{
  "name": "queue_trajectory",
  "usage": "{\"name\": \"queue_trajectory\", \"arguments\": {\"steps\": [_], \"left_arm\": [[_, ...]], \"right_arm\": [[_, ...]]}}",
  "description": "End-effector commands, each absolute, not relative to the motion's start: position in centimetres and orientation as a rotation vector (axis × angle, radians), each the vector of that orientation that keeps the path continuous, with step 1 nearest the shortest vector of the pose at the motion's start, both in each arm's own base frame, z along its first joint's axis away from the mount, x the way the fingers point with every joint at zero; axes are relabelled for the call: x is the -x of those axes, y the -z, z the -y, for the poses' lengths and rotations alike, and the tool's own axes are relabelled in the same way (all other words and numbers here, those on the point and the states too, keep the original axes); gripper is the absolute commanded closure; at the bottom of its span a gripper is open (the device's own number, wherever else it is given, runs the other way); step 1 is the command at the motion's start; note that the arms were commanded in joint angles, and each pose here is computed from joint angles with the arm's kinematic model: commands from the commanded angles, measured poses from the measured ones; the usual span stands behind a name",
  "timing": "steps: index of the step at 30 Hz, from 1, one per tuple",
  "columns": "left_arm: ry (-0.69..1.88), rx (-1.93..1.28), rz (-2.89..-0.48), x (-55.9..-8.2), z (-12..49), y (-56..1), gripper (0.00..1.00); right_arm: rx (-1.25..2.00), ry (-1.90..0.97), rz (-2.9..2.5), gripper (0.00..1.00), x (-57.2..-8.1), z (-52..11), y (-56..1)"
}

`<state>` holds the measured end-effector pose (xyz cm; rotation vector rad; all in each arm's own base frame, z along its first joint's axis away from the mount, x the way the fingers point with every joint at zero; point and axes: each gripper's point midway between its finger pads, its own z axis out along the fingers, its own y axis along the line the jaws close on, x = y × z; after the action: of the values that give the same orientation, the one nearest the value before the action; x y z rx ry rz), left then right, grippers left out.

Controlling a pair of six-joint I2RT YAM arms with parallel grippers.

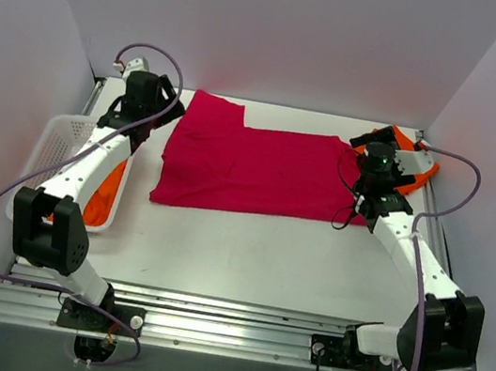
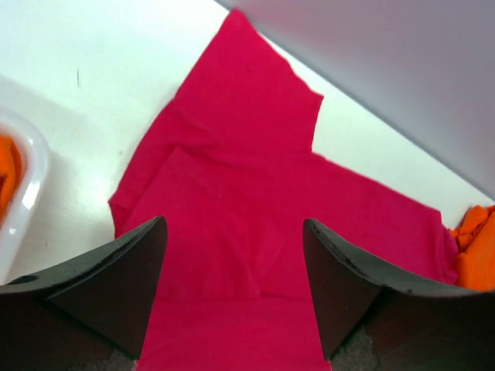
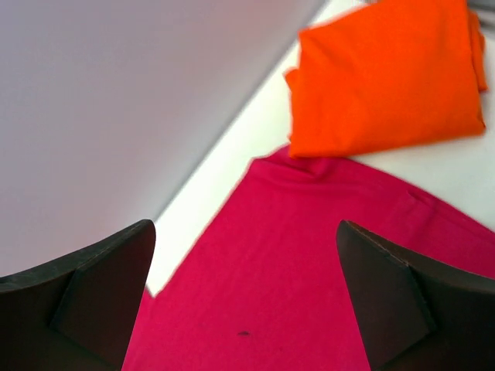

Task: Fold and stack the t-shirts
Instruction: Grap the side of the flattened tshirt furthest away from the robot with both arms

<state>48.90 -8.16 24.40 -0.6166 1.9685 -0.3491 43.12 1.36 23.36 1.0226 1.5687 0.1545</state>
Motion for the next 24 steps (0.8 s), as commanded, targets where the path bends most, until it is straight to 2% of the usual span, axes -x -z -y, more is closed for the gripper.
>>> {"name": "queue_trajectory", "arguments": {"steps": [1, 3, 4, 6, 7, 8, 11, 17, 24], "left_arm": [[0.321, 0.588, -2.023, -45.3, 10.7, -22.3, 0.21], [0.324, 0.566, -2.028, -44.0, 11.9, -20.4, 0.21], [0.343, 0.548, -2.032, -43.3, 13.0, -19.9, 0.23], [0.355, 0.556, -2.085, -42.6, 13.8, -17.2, 0.31], [0.356, 0.551, -2.13, -42.2, 14.7, -15.5, 0.4], [0.353, 0.555, -2.15, -42.0, 15.0, -14.5, 0.43], [0.336, 0.546, -2.199, -41.3, 16.1, -10.9, 0.57], [0.3, 0.562, -2.245, -41.1, 16.3, -7.3, 0.74], [0.163, 0.591, -2.324, -40.1, 14.9, -3.9, 0.81]], "right_arm": [[-0.97, -0.094, -1.594, 0.02, -40.6, -0.6, -21.6], [-0.919, -0.192, -1.587, 0.09, -40.4, -1.9, -21.5], [-0.908, -0.208, -1.602, 0.29, -40.3, -2.2, -20.6], [-0.894, -0.245, -1.674, 0.51, -40.2, -3.2, -17.7], [-0.889, -0.228, -1.716, 0.89, -40.3, -3.4, -16.1], [-0.885, -0.225, -1.747, 1.0, -40.2, -3.7, -14.8], [-0.893, -0.209, -1.821, 1.0, -40.4, -4.3, -11.1], [-0.919, -0.113, -1.916, 1.0, -41.4, -3.8, -5.7], [-0.972, -0.113, -1.994, 1.0, -41.9, -3.9, -1.9]]}}
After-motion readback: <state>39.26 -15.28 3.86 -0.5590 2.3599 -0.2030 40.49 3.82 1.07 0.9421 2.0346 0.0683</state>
